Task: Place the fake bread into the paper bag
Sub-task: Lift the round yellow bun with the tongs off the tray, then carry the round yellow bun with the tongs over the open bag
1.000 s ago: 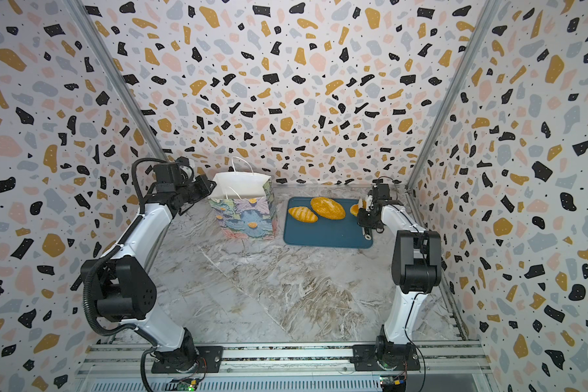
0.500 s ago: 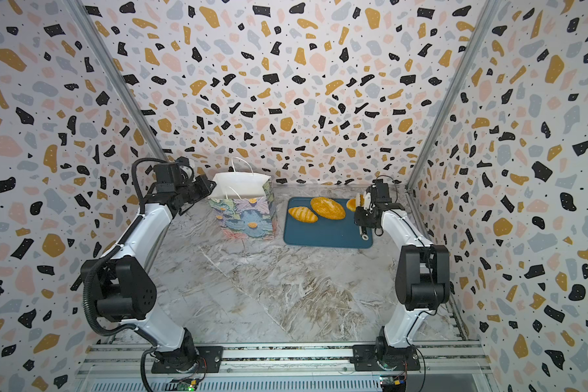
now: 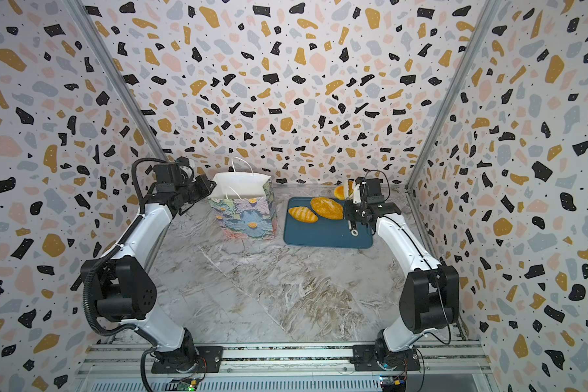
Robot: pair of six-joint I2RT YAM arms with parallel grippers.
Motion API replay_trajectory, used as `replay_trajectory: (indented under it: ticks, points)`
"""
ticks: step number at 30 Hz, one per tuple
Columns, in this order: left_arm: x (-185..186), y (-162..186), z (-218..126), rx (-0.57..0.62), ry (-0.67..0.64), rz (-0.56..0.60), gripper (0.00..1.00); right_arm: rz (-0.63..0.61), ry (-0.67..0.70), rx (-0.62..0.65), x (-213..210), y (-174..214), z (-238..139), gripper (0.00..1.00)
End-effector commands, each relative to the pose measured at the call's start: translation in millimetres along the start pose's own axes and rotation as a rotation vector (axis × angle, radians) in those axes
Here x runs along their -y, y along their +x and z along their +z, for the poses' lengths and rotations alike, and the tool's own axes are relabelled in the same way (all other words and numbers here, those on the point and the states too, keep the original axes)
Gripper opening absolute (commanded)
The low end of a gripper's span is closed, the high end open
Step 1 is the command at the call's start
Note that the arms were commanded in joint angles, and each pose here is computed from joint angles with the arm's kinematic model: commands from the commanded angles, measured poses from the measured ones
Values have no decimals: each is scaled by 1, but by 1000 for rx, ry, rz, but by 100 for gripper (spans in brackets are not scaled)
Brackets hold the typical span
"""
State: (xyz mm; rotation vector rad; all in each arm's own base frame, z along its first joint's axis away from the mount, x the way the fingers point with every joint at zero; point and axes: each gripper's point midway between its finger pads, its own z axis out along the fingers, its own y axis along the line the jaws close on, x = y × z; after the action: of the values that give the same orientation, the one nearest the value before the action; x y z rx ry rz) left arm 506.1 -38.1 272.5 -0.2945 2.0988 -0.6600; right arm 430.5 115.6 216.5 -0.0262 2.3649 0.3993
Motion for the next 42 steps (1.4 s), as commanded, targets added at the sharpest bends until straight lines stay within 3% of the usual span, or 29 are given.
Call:
replay_trajectory:
  ticks: [1,42]
  points:
    - [8,-8,-10,31,20,20,0,-12,-31,120,-21,-32,-31,21]
    - [8,-8,-11,35,18,21,0,-258,-268,305,-218,-70,-95,22]
